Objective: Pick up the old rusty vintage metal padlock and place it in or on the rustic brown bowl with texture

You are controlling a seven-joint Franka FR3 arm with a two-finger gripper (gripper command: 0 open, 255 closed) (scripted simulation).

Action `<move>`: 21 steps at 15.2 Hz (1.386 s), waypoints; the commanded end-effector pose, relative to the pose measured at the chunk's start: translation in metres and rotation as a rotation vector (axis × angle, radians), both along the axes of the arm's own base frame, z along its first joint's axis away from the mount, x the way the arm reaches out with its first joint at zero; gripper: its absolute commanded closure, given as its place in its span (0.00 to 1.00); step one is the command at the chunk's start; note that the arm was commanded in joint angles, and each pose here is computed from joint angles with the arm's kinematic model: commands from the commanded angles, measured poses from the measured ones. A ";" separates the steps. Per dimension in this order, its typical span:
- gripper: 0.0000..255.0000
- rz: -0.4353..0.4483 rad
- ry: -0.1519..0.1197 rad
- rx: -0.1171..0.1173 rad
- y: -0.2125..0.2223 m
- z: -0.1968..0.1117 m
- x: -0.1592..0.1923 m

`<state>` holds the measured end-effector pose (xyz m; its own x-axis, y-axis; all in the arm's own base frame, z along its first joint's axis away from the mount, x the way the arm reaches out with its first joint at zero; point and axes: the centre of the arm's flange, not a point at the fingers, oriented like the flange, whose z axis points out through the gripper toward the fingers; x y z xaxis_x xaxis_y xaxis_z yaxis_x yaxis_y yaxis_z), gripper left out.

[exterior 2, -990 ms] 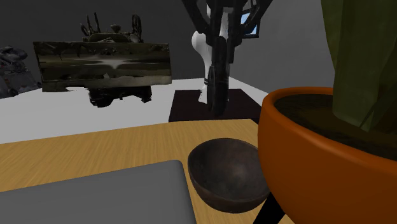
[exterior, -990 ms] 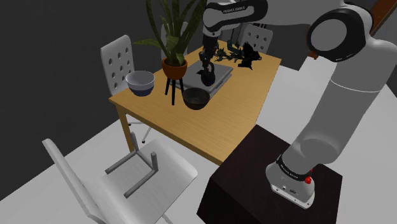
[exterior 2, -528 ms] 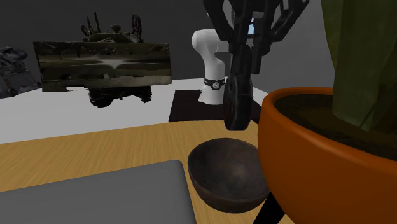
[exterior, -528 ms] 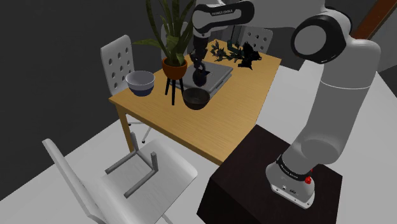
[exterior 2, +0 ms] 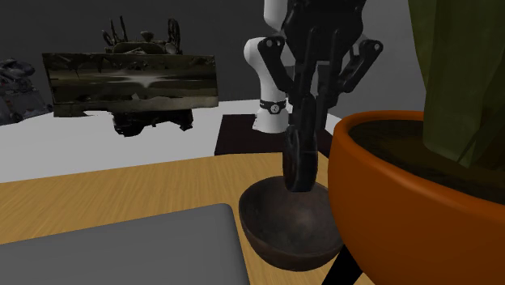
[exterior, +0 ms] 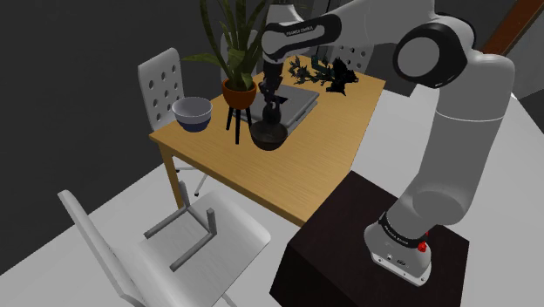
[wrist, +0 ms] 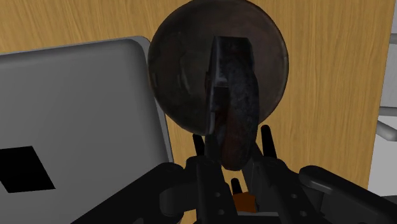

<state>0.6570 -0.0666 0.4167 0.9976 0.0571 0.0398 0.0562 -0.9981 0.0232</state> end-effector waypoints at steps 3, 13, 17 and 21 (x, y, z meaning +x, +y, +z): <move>1.00 0.000 -0.001 0.000 0.000 -0.021 -0.001; 1.00 0.000 -0.001 0.000 0.000 -0.050 -0.001; 0.00 0.000 -0.001 0.000 0.000 -0.050 -0.001; 0.00 0.000 -0.001 0.000 0.000 -0.050 -0.001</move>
